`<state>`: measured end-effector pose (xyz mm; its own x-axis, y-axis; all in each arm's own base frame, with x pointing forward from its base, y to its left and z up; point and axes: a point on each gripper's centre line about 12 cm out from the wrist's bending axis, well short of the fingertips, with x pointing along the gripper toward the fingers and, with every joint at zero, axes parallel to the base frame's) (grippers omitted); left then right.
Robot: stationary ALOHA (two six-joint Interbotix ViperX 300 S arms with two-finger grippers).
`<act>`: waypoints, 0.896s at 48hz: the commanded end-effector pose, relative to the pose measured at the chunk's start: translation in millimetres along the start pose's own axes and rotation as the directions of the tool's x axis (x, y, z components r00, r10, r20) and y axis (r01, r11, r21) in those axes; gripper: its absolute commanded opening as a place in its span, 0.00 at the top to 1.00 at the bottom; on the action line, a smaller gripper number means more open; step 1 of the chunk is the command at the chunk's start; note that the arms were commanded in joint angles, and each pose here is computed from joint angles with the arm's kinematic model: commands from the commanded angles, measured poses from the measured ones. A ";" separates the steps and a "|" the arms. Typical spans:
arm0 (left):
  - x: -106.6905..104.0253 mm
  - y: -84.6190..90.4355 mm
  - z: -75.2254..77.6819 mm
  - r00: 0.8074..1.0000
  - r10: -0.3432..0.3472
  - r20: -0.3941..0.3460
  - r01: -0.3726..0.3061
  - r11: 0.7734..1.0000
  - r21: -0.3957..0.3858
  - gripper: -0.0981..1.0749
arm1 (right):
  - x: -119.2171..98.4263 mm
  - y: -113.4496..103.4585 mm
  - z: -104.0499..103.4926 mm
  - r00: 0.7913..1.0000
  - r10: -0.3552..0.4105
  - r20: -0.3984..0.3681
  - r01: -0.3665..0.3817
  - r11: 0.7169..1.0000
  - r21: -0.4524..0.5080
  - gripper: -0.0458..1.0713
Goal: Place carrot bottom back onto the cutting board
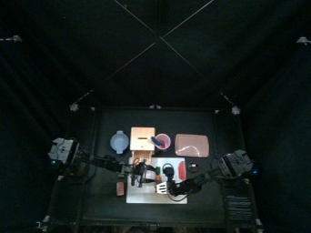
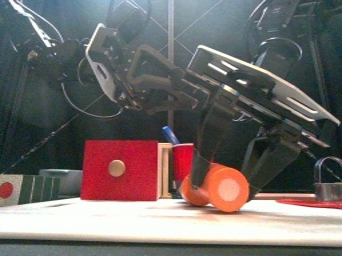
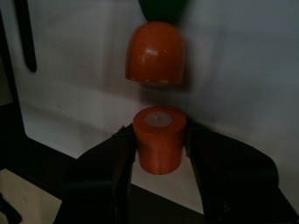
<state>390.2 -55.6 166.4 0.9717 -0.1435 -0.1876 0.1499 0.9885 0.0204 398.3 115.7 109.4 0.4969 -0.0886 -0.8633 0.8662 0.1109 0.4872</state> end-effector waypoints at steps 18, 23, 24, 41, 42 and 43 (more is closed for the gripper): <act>-1.3 -1.1 11.8 0.999 -0.003 0.034 0.003 1.000 0.002 0.20 | -9.6 16.3 1.6 0.999 0.047 -0.004 -0.047 0.999 0.010 0.16; -1.3 -1.1 11.8 0.999 -0.003 0.034 0.003 1.000 0.002 0.20 | -10.4 18.0 2.2 0.999 0.047 0.002 -0.047 0.999 0.009 0.16; -1.3 -1.1 11.8 0.999 -0.003 0.034 0.003 1.000 0.002 0.20 | -11.0 18.1 2.4 0.999 0.047 0.003 -0.047 0.999 0.009 0.16; -1.1 -1.1 11.2 0.999 -0.003 0.032 0.003 1.000 0.002 0.20 | -17.3 26.5 5.5 0.998 0.062 0.026 -0.062 0.998 -0.003 0.16; -1.3 -1.1 11.8 0.999 -0.003 0.034 0.003 1.000 0.002 0.20 | -17.6 27.0 5.8 0.998 0.062 0.029 -0.062 0.998 -0.005 0.16; -1.3 -1.1 11.8 0.999 -0.003 0.034 0.003 1.000 0.002 0.20 | -17.6 26.9 6.0 0.998 0.062 0.030 -0.062 0.998 -0.006 0.16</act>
<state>389.2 -56.1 165.9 0.9709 -0.1449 -0.1906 0.1514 0.9883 0.0204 407.4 114.3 120.3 0.5129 -0.1183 -0.8502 0.8571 0.1257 0.4996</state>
